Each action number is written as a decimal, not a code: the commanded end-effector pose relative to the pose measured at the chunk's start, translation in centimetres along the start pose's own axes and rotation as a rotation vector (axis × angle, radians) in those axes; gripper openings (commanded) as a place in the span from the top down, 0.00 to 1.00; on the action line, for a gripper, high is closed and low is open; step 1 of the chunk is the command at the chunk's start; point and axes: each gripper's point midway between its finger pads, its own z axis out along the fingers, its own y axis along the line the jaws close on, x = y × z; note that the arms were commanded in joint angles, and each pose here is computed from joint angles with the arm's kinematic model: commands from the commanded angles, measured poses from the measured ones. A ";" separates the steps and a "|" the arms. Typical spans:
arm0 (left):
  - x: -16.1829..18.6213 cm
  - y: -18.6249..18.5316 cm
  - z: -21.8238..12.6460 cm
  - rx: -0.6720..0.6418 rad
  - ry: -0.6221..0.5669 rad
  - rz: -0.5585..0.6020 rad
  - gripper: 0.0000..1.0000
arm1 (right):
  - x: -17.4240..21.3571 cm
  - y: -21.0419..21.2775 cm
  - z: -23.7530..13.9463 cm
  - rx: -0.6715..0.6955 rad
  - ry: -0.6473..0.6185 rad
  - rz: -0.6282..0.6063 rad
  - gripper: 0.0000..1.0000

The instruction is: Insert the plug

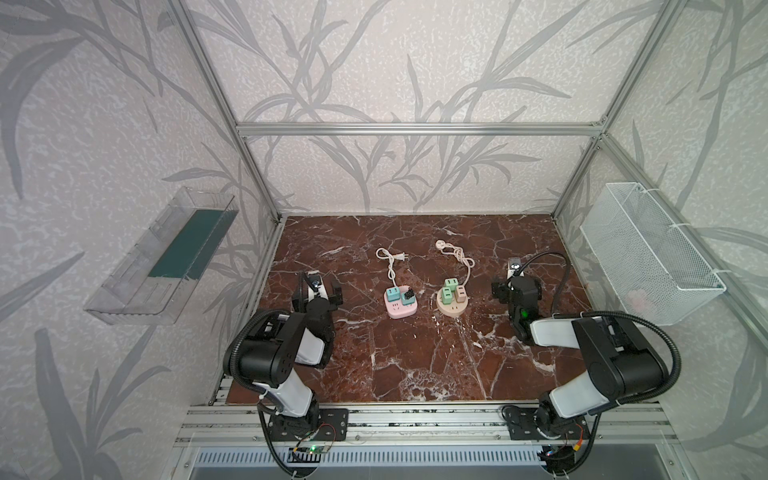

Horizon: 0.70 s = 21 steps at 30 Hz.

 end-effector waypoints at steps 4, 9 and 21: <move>-1.2 0.0 0.2 0.000 -0.043 -0.009 0.01 | -0.8 1.3 -2.4 -0.124 -0.223 0.022 0.01; -1.2 0.0 0.2 -0.001 -0.042 -0.008 0.01 | -0.6 0.8 -0.3 -0.100 -0.106 0.047 0.01; -1.2 0.0 0.2 -0.001 -0.042 -0.008 0.01 | -0.7 1.5 -0.6 -0.122 -0.118 0.023 0.01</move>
